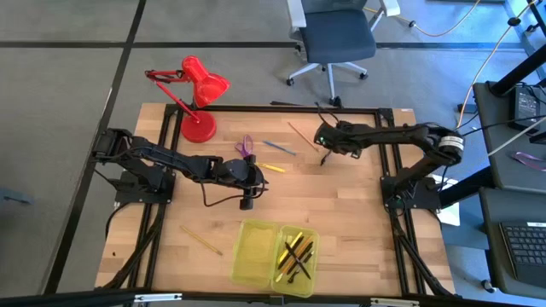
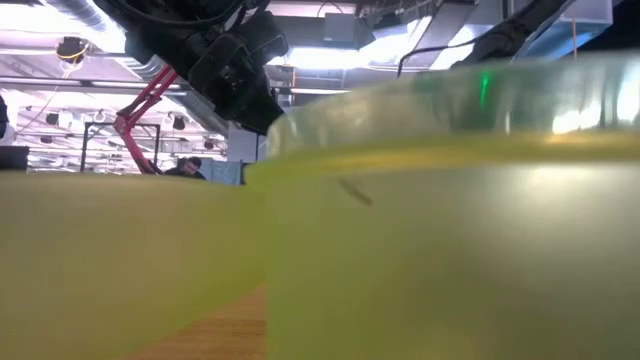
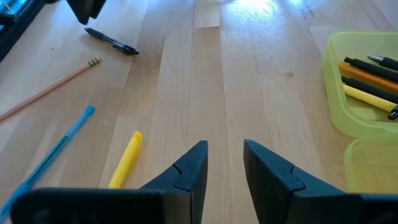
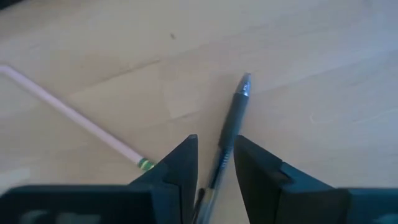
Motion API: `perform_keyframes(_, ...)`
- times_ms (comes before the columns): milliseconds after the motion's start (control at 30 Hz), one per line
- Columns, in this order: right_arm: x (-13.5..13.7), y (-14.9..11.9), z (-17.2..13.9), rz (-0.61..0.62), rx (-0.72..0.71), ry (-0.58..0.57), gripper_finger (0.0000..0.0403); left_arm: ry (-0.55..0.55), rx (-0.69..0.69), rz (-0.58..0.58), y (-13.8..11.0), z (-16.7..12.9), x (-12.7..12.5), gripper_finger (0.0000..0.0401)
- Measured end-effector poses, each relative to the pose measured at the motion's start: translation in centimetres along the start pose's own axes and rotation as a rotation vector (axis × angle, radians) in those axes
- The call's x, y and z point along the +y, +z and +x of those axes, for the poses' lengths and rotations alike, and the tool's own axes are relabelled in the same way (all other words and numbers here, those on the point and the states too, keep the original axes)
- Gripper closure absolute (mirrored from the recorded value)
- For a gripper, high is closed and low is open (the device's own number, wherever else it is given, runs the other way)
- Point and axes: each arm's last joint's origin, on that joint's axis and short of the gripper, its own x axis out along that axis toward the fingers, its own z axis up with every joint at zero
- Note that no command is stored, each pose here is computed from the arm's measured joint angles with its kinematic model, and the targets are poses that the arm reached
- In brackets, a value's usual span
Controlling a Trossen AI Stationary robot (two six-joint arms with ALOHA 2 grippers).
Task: Pick & place school supplies into a supply box
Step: Put the black pen into the yellow supply box
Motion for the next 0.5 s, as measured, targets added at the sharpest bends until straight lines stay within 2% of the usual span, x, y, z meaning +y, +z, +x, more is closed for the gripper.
perform_keyframes(500, 0.4, -1.4, 3.1, 0.054, 0.057, -0.071, 0.0295, -0.001, 0.004, 0.001, 0.0, 0.0, 0.0, 0.0304)
